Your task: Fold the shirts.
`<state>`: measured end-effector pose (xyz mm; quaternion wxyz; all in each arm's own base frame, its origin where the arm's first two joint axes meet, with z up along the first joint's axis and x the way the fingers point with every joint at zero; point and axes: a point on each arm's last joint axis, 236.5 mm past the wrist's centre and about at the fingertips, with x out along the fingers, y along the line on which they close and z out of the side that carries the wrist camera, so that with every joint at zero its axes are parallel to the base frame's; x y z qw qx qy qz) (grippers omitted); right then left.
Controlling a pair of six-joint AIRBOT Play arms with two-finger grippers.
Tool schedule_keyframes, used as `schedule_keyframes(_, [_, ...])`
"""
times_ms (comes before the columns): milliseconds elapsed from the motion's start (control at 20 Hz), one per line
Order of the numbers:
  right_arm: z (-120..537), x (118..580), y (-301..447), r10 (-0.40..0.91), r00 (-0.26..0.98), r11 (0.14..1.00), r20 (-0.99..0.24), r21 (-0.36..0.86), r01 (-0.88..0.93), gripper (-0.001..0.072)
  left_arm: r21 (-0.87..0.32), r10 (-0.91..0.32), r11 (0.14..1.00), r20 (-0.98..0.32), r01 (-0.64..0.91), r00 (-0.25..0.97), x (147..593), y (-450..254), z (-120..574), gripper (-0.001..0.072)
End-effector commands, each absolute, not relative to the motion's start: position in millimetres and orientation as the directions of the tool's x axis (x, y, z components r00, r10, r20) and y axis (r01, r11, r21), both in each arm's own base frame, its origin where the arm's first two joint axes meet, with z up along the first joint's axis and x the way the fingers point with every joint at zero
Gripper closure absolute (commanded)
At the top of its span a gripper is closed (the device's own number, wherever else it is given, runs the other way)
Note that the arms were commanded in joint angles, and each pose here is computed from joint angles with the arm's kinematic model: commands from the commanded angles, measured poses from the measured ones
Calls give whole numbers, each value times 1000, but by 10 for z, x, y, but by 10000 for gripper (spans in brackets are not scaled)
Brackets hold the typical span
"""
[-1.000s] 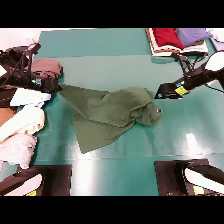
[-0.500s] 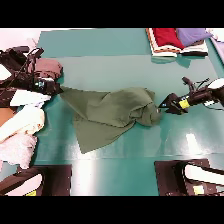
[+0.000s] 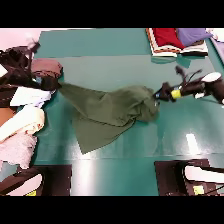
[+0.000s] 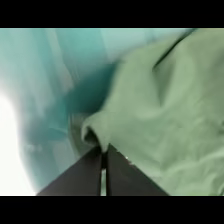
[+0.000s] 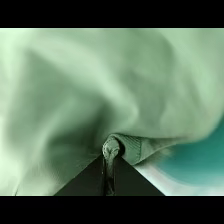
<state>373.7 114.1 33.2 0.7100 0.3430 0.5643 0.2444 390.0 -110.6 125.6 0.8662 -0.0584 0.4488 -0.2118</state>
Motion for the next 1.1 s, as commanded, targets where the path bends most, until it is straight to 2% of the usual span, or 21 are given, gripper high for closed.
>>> schedule_keyframes(0, [1472, 3922, 1091, 704, 438, 682, -558, 703, -201, 692, -202, -408, 909, -618, 365, 673, 3973, -1063, 2236, 682])
schedule_keyframes(150, [2814, 3695, 968, 637, 649, 748, -416, 535, -392, 692, -91, -418, 904, -386, 417, 823, 3709, -1061, 3578, 682])
schedule_keyframes(300, [3832, 3142, 920, 565, 782, 811, -262, 349, -469, 692, 38, -421, 904, -103, 427, 901, 3040, -1034, 4847, 682])
schedule_keyframes(450, [4333, 2643, 744, 409, 890, 907, -201, 198, -372, 692, 133, -411, 910, 157, 393, 898, 2233, -977, 5728, 682])
schedule_keyframes(600, [4567, 2369, 453, 213, 959, 976, -186, 80, -201, 692, 158, -386, 922, 306, 354, 870, 1781, -902, 6086, 683])
schedule_keyframes(700, [4650, 2329, 370, 167, 967, 985, -192, 85, -153, 692, 162, -365, 930, 304, 330, 880, 1805, -852, 6078, 682])
schedule_keyframes(800, [4506, 2431, 321, 184, 942, 979, -280, 136, -151, 692, 118, -329, 943, 209, 310, 921, 2167, -777, 5786, 682])
schedule_keyframes(900, [4205, 2720, 250, 245, 889, 958, -386, 238, -161, 692, 55, -280, 958, -13, 281, 960, 2853, -687, 5091, 682])
schedule_keyframes(1050, [3334, 3259, 267, 379, 726, 900, -574, 411, -145, 692, -48, -287, 955, -389, 292, 875, 3808, -751, 3706, 682])
